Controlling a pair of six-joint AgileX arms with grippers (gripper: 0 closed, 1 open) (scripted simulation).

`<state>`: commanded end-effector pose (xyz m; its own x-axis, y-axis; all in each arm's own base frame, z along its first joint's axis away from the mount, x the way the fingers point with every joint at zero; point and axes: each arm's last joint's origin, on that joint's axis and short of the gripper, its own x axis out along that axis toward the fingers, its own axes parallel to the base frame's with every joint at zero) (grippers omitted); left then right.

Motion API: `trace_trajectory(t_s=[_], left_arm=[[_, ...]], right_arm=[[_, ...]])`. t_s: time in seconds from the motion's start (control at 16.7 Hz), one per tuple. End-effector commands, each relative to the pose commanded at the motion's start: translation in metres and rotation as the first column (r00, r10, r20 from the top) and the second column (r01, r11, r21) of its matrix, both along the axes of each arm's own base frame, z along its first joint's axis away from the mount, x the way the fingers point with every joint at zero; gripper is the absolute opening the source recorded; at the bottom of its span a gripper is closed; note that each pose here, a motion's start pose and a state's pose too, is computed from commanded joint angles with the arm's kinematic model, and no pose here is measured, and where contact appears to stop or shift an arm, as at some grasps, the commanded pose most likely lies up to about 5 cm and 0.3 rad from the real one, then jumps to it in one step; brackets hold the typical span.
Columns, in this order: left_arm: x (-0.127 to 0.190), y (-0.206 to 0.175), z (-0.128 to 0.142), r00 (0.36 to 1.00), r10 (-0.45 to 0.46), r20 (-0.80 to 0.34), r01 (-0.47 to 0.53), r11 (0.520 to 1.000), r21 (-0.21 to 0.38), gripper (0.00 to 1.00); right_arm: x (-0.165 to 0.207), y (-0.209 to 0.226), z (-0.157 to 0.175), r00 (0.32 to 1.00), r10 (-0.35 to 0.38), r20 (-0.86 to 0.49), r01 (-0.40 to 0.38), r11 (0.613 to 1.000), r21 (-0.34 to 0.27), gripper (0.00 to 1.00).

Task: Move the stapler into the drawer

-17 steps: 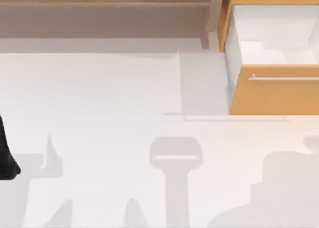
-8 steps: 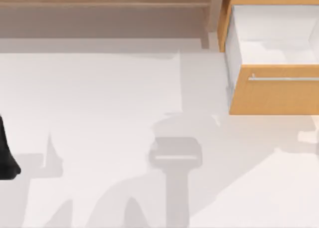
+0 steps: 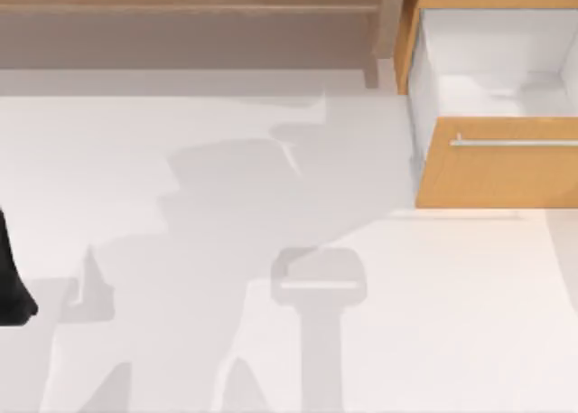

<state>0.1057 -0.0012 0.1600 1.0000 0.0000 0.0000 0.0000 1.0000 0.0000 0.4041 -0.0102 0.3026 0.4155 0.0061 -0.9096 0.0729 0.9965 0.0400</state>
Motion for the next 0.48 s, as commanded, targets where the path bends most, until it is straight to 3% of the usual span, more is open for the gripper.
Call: trace_trajectory(t_s=[0.48], left_arm=[[0.0,0.0,0.0,1.0,0.0,0.0,0.0,1.0,0.0,1.0]], right_arm=[[0.052,0.062,-0.061,0.973,0.085,-0.214,-0.086,0.996,0.006,0.0]])
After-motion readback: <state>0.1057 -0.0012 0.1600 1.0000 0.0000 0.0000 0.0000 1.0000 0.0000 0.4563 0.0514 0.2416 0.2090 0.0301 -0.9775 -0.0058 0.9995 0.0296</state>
